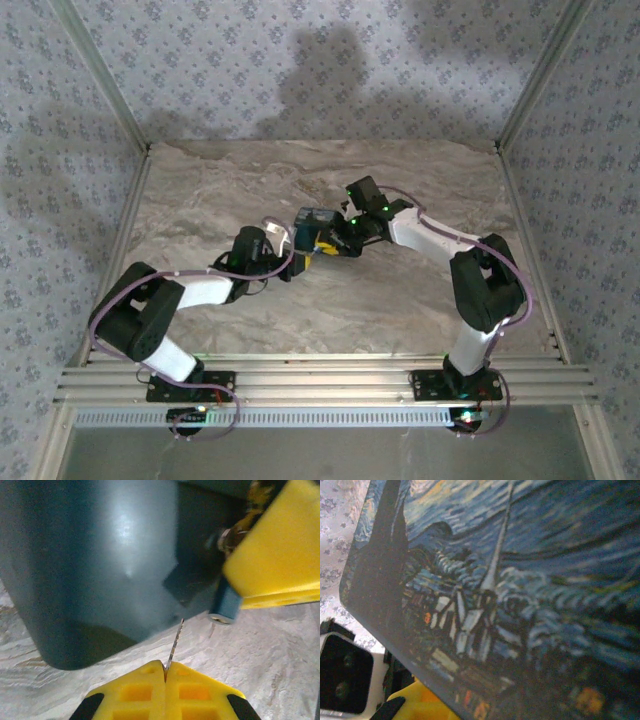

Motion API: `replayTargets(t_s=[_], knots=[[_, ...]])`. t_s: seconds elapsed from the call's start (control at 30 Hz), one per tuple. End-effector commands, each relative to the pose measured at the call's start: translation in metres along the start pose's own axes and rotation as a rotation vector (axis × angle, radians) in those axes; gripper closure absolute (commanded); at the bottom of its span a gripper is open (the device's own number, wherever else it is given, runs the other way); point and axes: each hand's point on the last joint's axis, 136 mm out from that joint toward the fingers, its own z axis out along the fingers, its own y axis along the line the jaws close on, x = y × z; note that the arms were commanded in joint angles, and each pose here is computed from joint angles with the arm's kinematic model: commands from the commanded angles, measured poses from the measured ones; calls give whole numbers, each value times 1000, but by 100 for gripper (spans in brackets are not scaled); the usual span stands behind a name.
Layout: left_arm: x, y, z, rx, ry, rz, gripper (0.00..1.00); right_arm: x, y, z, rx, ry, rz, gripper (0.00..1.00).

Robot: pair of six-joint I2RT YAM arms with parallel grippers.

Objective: Unlock a padlock with a key

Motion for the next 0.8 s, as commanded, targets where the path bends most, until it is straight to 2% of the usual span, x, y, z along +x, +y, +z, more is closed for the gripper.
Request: replayTargets(t_s=[0.0,0.57,0.77], knots=[[-8,3,-2,-32,-2,15,100,5,21,-12,-66,15,-23,100],[-25,-29,-16,78,-60,71,100,6,17,-11,-48,9,-22,100],[-24,-28,-12,79,-38,71,100,6,18,-11,-50,9,-25,100]])
